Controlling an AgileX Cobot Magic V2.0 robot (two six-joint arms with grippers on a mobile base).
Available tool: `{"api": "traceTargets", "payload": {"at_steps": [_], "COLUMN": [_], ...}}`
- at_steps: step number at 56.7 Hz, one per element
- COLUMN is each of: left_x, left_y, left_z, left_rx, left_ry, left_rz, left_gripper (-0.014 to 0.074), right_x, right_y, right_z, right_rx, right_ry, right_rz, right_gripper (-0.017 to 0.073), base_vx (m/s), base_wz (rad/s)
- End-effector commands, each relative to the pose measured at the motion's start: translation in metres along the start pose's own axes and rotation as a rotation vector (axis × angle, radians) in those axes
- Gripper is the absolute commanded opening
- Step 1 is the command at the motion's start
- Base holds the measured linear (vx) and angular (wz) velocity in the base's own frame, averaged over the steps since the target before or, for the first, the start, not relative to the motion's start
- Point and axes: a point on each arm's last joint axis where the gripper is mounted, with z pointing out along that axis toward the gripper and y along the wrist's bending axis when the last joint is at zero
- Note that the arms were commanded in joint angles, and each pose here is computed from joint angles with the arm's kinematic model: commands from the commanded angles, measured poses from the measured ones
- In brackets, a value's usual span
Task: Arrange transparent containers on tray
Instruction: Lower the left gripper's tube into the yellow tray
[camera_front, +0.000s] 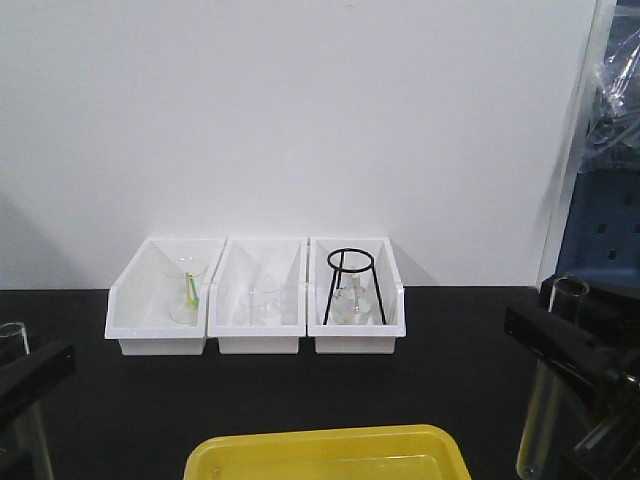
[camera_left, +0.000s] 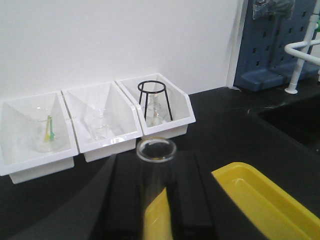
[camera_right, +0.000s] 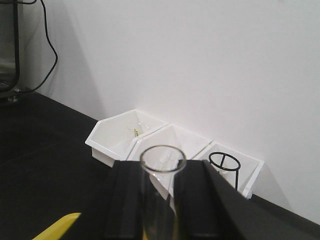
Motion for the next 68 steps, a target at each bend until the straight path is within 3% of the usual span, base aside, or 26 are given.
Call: {"api": "traceTargets", "payload": {"at_steps": [1, 16, 26, 41, 58, 68], "left_x": [-0.013, -0.024, 0.006, 0.073, 0.107, 0.115], "left_y": [-0.008, -0.022, -0.017, -0.005, -0.001, 0.0], "left_z": [0.013, 0.118, 0.196, 0.254, 0.265, 0.267], "left_rx": [0.052, 0.009, -0.073, -0.199, -0.263, -0.274], "left_ry": [-0.029, 0.224, 0.437, 0.758, 0.886, 0.915], "left_rz": [-0.095, -0.317, -0.441, -0.412, -0.44, -0.438], "left_gripper": [-0.0003, -0.0001, -0.0001, -0.0001, 0.0011, 0.0076], "right_x": [-0.013, -0.013, -0.013, -0.013, -0.012, -0.012], "right_y": [-0.004, -0.004, -0.004, -0.004, -0.004, -0.004], "right_z": [-0.003, -0.003, -0.003, -0.003, -0.003, -0.003], "right_rx": [0.035, 0.04, 0.04, 0.039, 0.04, 0.04], "right_ry": [-0.042, -0.042, -0.042, -0.042, -0.04, -0.04], "right_rz": [-0.01, -0.01, -0.01, -0.009, -0.009, -0.009], "right_gripper": [-0.0011, -0.0011, -0.0011, -0.0011, -0.0011, -0.0011], "base_vx": [0.0, 0.0, 0.0, 0.0, 0.0, 0.0], "base_wz": [0.0, 0.0, 0.0, 0.0, 0.0, 0.0]}}
